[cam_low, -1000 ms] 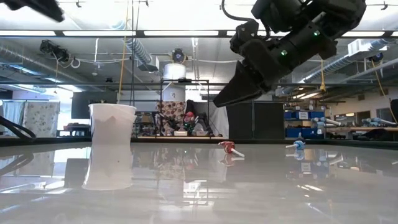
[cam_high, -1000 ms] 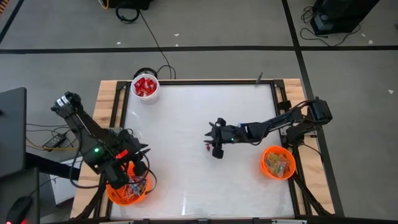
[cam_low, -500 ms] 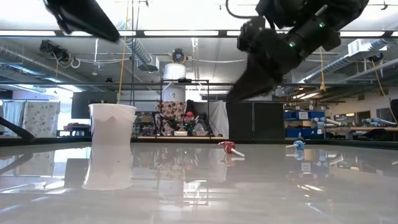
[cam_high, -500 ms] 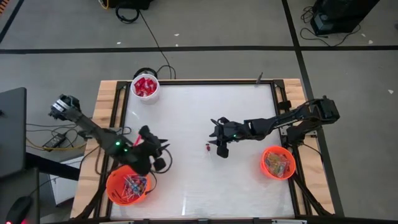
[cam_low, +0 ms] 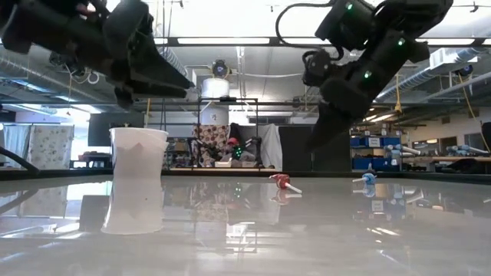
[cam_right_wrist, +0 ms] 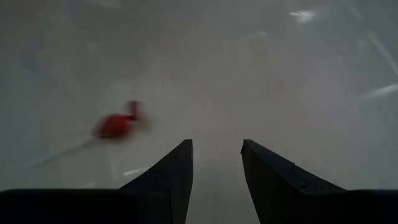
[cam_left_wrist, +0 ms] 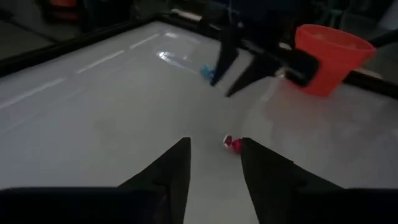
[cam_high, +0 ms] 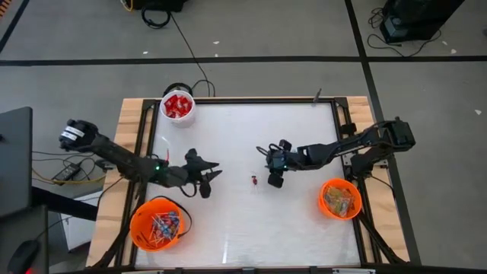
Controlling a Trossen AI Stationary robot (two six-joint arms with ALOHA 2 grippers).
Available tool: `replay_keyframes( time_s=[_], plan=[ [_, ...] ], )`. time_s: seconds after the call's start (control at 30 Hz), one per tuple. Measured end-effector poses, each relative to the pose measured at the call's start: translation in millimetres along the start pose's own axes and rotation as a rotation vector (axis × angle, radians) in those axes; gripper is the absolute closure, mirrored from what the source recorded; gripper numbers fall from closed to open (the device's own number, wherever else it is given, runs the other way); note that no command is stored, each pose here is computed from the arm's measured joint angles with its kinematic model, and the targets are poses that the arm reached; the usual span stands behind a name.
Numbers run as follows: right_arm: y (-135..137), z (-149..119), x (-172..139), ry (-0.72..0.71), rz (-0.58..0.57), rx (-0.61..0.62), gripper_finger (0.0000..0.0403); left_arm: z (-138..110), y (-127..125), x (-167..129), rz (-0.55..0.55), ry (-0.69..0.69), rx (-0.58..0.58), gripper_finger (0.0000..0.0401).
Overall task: Sort candy by brand, put in halloween buckets
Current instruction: Put the blue sucker into the left orange bucket
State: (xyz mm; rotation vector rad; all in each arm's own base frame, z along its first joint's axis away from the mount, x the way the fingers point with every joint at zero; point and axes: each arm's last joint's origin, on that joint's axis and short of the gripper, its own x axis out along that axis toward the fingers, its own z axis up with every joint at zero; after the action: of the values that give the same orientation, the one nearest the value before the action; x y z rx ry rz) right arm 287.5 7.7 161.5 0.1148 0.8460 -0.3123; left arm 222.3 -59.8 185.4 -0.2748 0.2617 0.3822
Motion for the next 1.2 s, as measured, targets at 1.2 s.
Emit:
replay_keyframes(
  time_s=[1.2],
  plan=[
    [-78, -39, 9, 0.587, -0.043, -0.516, 0.0194, -50, -5, 95, -0.026, 0.143, 0.154, 0.0213]
  ],
)
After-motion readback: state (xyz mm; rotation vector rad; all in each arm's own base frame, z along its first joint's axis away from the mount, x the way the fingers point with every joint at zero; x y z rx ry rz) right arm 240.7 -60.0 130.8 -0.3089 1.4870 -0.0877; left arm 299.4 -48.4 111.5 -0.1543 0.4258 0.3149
